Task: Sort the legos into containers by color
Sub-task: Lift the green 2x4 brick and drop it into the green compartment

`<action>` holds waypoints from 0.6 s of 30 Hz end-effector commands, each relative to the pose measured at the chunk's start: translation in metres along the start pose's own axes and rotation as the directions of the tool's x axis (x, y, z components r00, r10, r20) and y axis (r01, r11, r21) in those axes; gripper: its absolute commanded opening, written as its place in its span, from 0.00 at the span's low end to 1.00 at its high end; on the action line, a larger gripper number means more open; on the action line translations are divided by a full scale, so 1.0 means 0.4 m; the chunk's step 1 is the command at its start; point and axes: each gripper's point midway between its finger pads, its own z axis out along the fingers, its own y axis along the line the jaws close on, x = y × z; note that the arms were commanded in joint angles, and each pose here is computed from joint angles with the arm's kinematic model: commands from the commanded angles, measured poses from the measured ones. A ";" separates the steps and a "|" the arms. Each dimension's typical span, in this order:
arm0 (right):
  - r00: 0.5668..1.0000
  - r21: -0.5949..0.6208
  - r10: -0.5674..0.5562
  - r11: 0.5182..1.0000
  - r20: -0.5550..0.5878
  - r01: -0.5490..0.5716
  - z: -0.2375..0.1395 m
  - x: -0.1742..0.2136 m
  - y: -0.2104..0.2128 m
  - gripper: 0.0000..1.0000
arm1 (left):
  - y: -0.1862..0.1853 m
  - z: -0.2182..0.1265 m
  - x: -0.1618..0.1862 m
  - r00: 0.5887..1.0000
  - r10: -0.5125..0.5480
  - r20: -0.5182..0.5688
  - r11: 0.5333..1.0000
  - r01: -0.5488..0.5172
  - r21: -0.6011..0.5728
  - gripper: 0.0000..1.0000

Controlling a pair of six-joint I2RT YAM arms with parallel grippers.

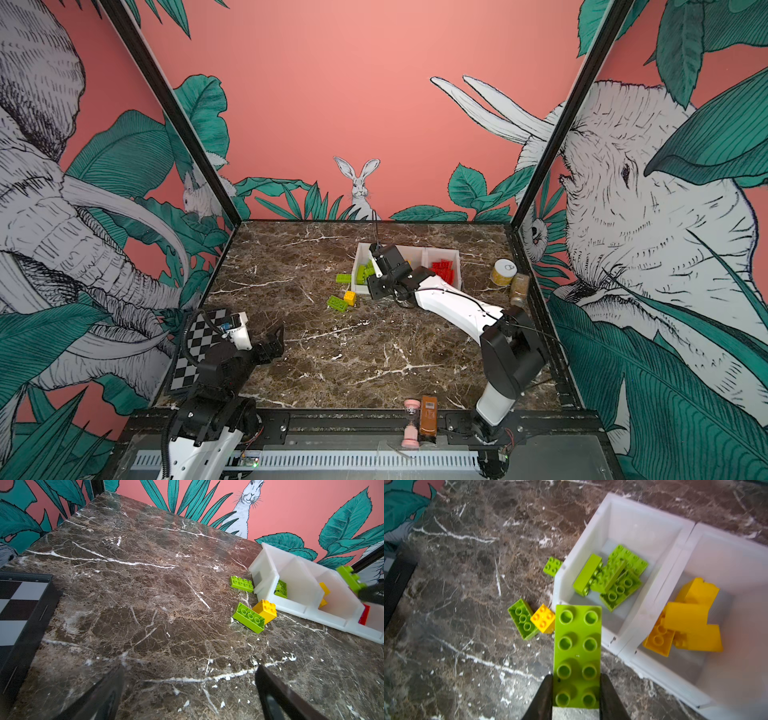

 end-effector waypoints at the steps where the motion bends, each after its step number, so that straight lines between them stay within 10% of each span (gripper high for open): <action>1: 1.000 0.044 -0.017 0.999 -0.013 0.017 0.035 -0.043 -0.040 0.23 | -0.004 0.002 -0.003 1.000 0.004 0.014 1.000 -0.004 0.010 0.99; 18: 0.998 0.120 0.022 0.993 -0.060 -0.015 0.217 -0.108 -0.120 0.27 | -0.012 0.004 -0.001 1.000 0.011 0.012 0.999 -0.012 0.030 0.99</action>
